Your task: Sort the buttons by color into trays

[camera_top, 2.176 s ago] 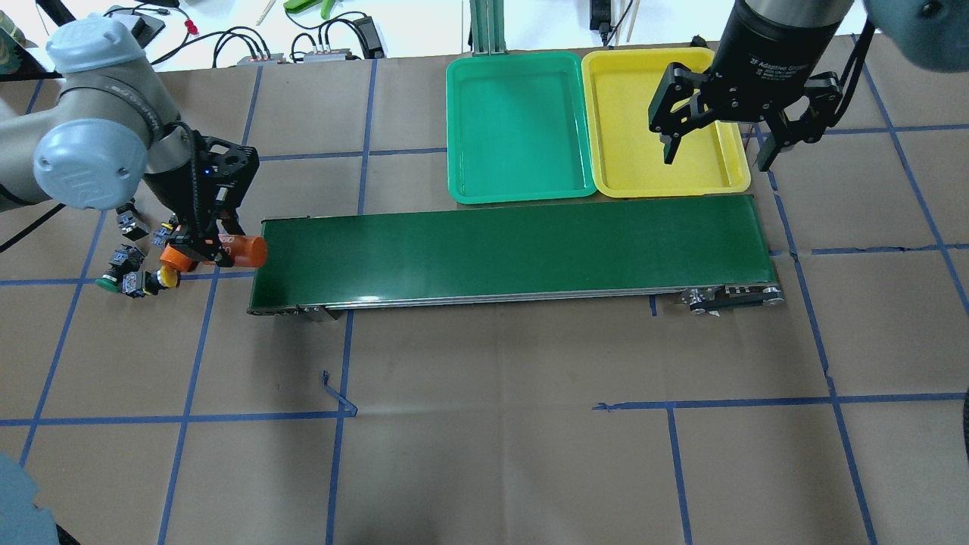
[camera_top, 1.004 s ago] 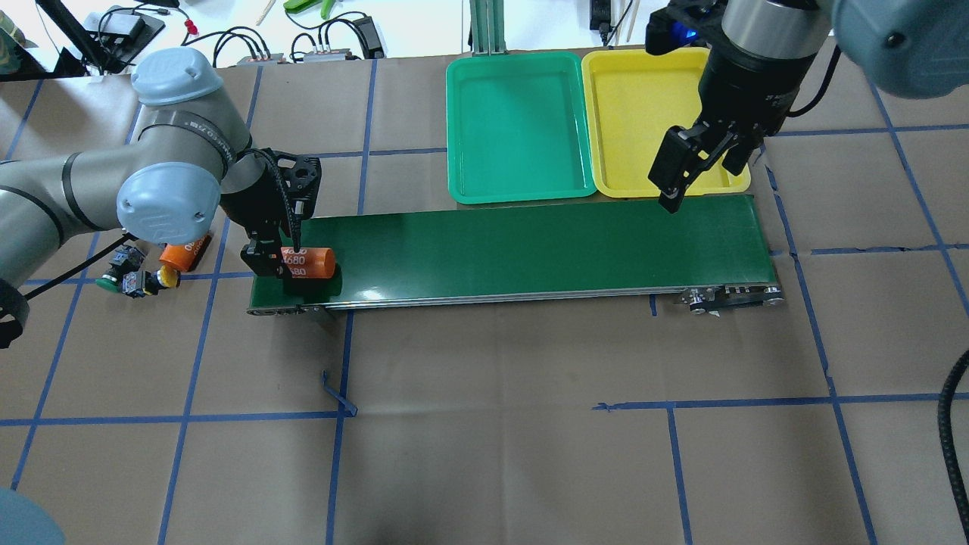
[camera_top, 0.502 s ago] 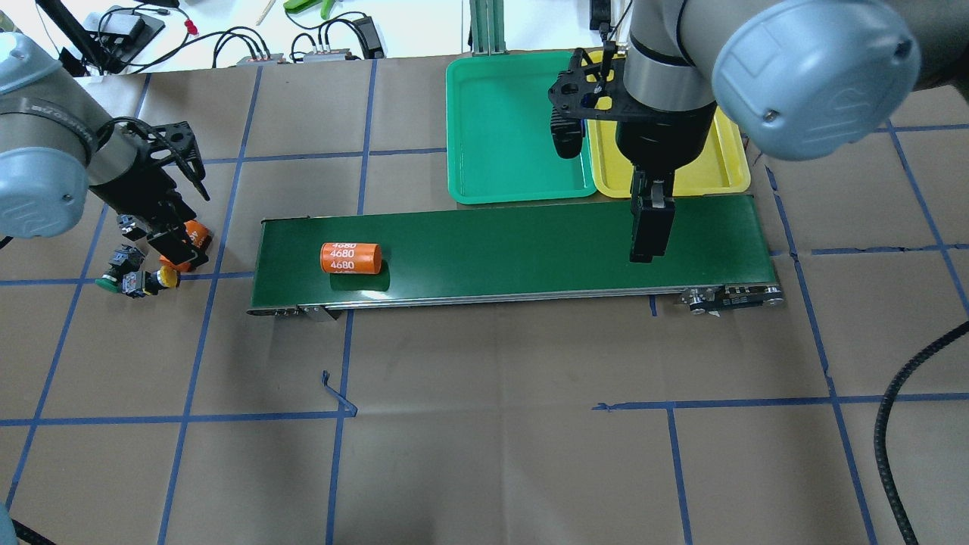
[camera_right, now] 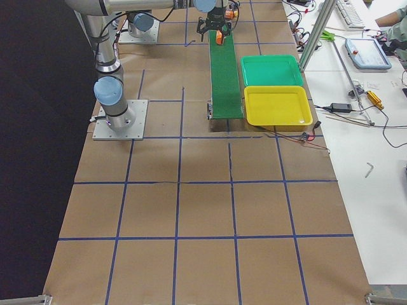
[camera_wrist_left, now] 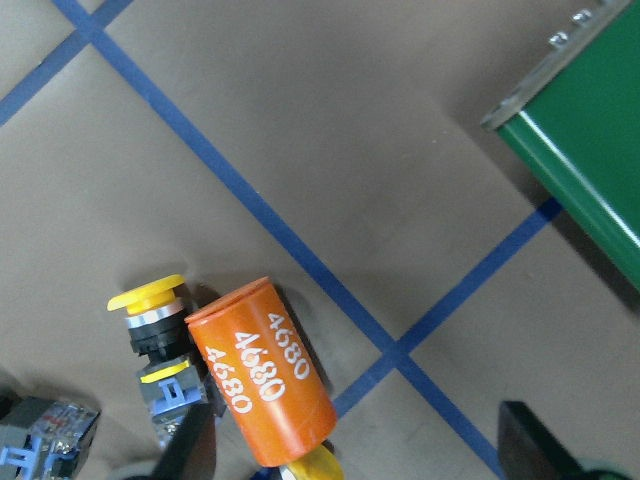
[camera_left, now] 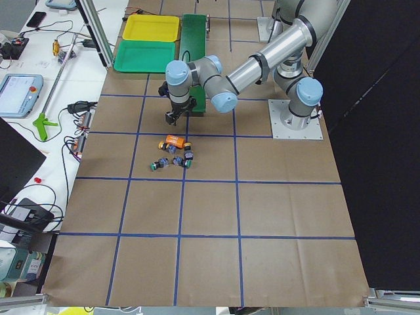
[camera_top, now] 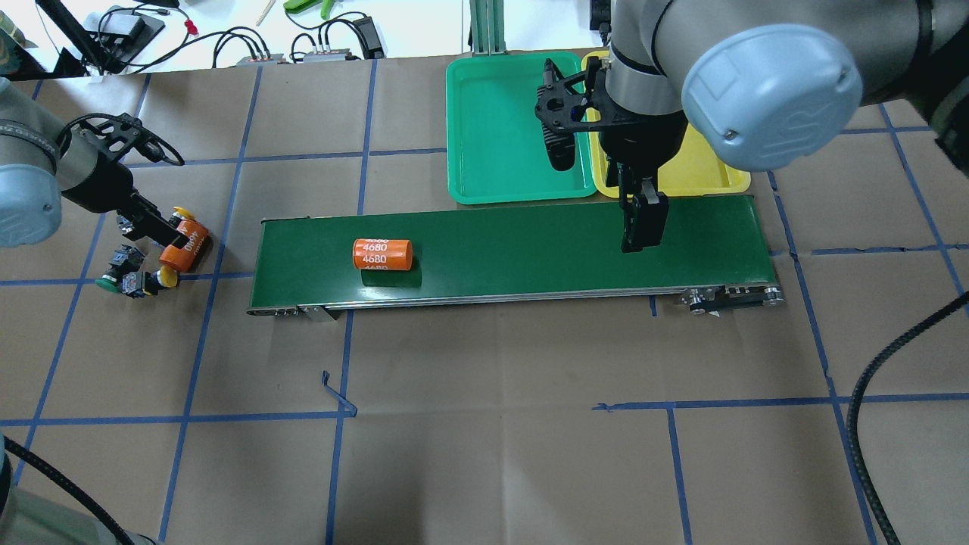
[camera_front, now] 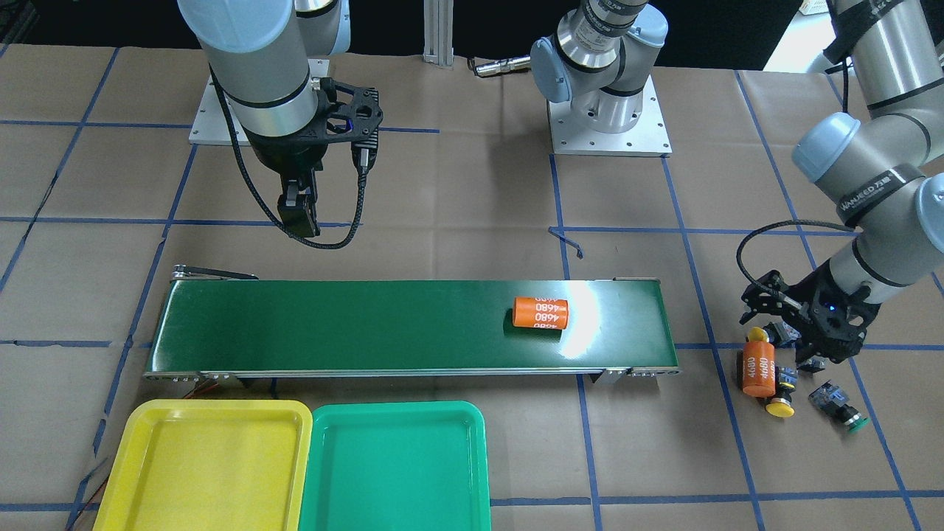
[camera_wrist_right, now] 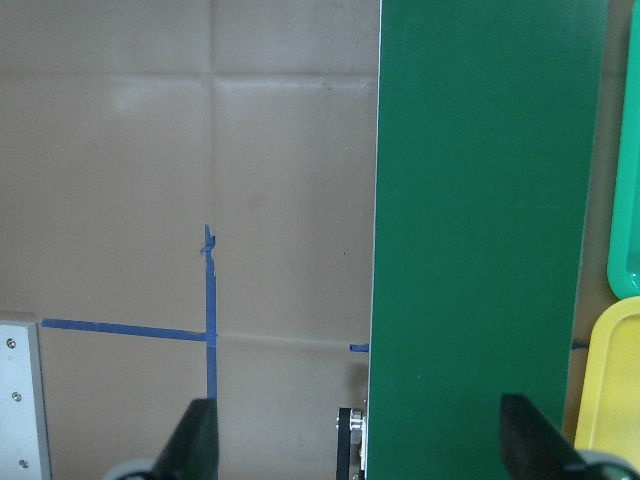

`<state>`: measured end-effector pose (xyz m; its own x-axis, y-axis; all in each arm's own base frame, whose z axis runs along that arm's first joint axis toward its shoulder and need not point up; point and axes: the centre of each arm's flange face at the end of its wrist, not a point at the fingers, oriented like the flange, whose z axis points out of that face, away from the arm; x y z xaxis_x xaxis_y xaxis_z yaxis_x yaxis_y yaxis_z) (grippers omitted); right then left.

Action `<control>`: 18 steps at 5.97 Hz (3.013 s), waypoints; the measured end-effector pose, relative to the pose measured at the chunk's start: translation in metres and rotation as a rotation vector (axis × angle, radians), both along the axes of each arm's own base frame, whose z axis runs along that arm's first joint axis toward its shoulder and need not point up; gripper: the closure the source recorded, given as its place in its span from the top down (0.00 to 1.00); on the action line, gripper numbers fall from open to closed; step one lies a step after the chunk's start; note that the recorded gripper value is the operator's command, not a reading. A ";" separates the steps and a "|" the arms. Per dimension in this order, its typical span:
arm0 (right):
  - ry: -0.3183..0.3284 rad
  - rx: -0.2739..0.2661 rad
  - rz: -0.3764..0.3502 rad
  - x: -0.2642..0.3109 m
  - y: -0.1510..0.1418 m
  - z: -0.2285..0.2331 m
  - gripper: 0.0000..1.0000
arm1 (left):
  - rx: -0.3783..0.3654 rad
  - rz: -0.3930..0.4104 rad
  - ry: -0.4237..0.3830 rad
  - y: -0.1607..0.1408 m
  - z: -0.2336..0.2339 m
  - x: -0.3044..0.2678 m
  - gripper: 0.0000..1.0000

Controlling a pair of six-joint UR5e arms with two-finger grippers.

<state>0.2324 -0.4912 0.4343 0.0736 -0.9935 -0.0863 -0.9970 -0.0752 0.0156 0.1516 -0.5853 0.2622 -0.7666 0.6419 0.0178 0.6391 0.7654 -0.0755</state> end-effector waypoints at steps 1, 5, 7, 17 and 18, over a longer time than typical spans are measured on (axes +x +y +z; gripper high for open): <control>-0.016 -0.063 0.028 0.000 -0.003 -0.009 1.00 | 0.031 0.035 -0.037 -0.012 -0.017 0.012 0.98; -0.075 -0.117 0.026 0.004 0.001 -0.013 1.00 | 0.109 0.149 -0.040 -0.017 -0.056 0.003 0.97; -0.074 -0.119 0.008 0.004 0.009 -0.009 1.00 | 0.130 0.254 -0.036 -0.016 -0.066 -0.008 0.84; -0.069 -0.105 -0.114 0.001 0.024 -0.022 1.00 | 0.059 -0.359 -0.047 -0.007 0.021 -0.136 0.00; -0.071 -0.105 -0.116 0.001 0.024 -0.022 1.00 | 0.065 -0.544 -0.046 -0.001 0.021 -0.188 0.01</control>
